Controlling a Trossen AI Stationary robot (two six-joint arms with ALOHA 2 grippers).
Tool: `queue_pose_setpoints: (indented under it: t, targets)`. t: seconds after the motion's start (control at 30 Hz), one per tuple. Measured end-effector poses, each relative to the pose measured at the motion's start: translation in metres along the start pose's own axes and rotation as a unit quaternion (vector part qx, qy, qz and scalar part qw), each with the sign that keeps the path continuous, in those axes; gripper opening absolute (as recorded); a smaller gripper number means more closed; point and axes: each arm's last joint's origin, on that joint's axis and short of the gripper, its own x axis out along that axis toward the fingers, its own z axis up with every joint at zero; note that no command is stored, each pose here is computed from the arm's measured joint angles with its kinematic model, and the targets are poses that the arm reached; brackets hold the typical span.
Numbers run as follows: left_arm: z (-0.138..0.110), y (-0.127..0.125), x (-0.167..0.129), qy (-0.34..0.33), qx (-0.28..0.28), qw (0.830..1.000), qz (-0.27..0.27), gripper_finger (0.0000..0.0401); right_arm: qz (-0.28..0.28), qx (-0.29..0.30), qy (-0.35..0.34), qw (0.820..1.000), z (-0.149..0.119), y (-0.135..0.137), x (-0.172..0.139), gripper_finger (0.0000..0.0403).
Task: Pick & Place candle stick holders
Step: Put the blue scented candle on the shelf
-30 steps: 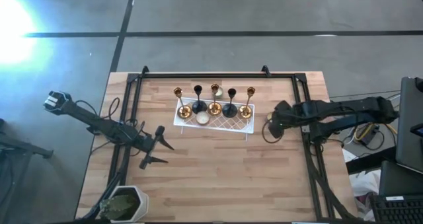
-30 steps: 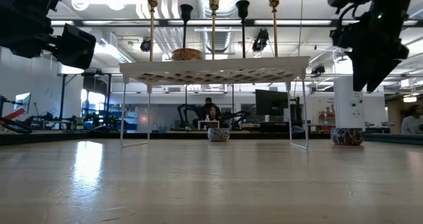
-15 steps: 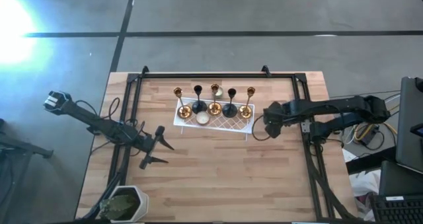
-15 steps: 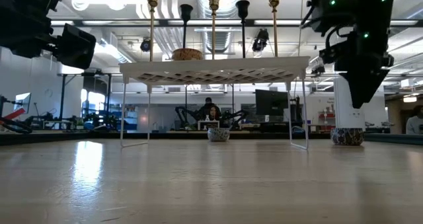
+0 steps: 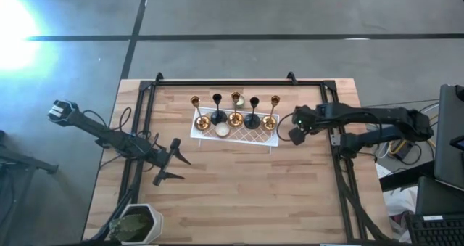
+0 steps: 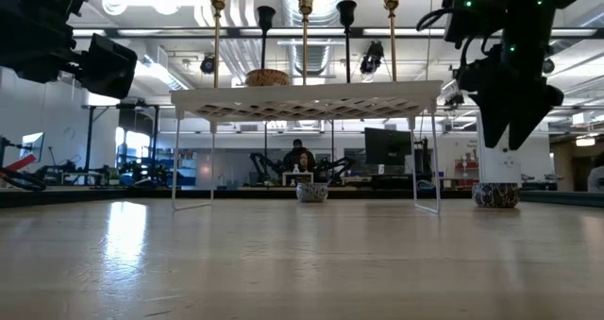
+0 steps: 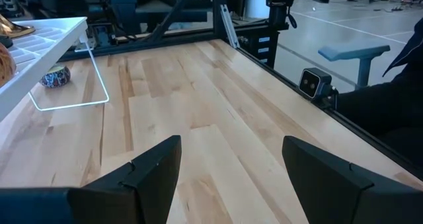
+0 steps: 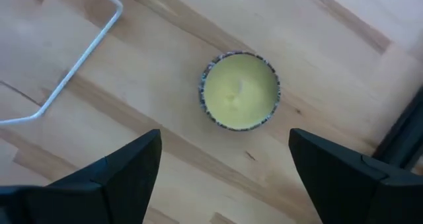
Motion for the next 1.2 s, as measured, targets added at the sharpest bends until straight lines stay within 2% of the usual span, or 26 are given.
queue_pose_setpoints:
  t: [0.33, 0.5, 0.63, 0.87, 1.2]
  targets:
    - [0.000, 0.000, 0.000, 0.000, 0.000, 1.000, 0.000, 0.0268, -0.001, -0.002, -0.019, 1.000, 0.001, -0.007, 0.005, 0.0335]
    - [0.000, 0.000, 0.000, 0.000, 0.000, 1.000, 0.000, 0.0268, 0.018, -0.038, -0.051, 0.998, 0.007, -0.002, 0.003, 0.0335]
    - [0.000, 0.000, 0.000, 0.000, 0.000, 1.000, 0.000, 0.0268, 0.032, -0.020, -0.062, 0.997, 0.010, -0.001, 0.003, 0.0337]
    - [0.000, 0.000, 0.000, 0.000, 0.000, 1.000, 0.000, 0.0268, -0.007, -0.005, -0.026, 1.000, 0.005, -0.007, 0.010, 0.0381]
    - [0.000, 0.000, 0.000, -0.002, 0.000, 1.000, 0.000, 0.0268, -0.038, -0.028, 0.036, 0.998, 0.008, -0.004, 0.035, 0.0384]
